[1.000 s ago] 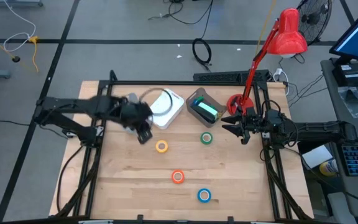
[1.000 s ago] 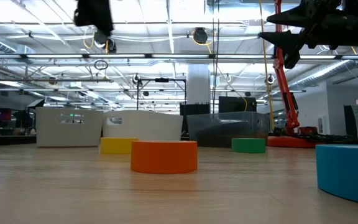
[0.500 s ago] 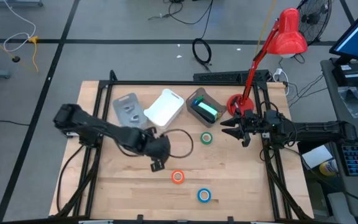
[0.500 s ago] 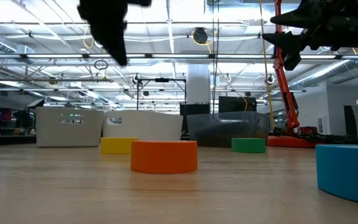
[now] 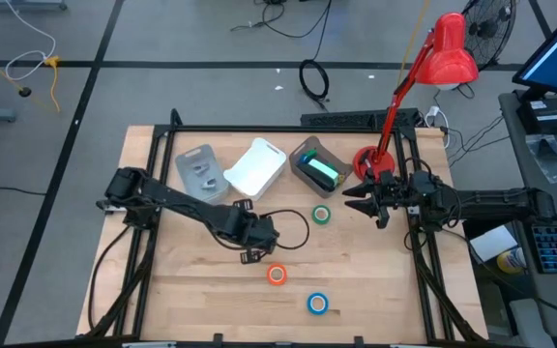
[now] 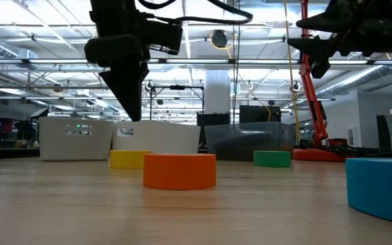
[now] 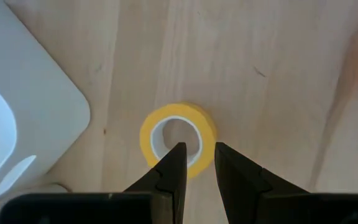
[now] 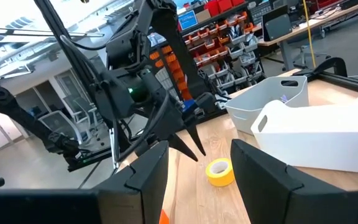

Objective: Pick and place Stapler, Stapler remover, tape
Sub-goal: Put the yellow tape into the white bin

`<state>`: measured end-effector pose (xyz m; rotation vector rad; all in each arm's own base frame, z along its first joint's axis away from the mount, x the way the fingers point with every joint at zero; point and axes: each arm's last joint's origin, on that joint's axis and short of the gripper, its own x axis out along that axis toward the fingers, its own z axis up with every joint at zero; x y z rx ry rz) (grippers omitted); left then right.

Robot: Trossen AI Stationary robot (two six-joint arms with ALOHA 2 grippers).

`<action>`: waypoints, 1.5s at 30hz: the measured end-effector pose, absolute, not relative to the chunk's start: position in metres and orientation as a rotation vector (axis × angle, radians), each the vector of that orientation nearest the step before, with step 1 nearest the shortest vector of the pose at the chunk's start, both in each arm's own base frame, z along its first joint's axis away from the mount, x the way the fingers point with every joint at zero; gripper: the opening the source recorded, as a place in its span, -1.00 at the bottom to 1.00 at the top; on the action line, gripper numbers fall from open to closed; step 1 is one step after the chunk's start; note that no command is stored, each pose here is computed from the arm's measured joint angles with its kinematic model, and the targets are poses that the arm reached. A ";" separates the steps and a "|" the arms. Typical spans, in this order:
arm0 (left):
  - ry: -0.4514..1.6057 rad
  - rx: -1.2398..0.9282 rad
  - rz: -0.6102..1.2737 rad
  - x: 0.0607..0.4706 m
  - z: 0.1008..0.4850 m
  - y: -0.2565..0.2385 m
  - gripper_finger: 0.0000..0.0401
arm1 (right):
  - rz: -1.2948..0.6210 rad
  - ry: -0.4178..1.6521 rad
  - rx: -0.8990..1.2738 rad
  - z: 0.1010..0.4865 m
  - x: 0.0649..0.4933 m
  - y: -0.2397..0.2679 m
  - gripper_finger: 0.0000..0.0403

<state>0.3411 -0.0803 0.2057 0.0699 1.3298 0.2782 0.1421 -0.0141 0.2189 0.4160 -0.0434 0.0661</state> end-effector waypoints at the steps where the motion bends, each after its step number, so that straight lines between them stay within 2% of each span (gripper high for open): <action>1: 1.326 0.072 0.280 0.341 0.206 -0.080 -0.56 | 0.066 -0.043 0.416 0.219 0.142 -0.014 -0.17; 12: 1.358 -0.011 0.154 0.341 0.201 -0.084 -0.56 | 0.066 -0.042 0.413 0.219 0.142 -0.014 -0.17; 18: 1.388 -0.044 0.206 0.336 0.191 -0.080 -0.56 | 0.066 -0.042 0.414 0.219 0.142 -0.014 -0.17; 27: 1.300 -0.070 0.311 0.341 0.192 -0.079 -0.56 | 0.066 -0.041 0.413 0.219 0.142 -0.014 -0.17; 45: 1.313 -0.229 0.346 0.344 0.192 -0.066 -0.56 | 0.065 -0.041 0.413 0.219 0.142 -0.014 -0.17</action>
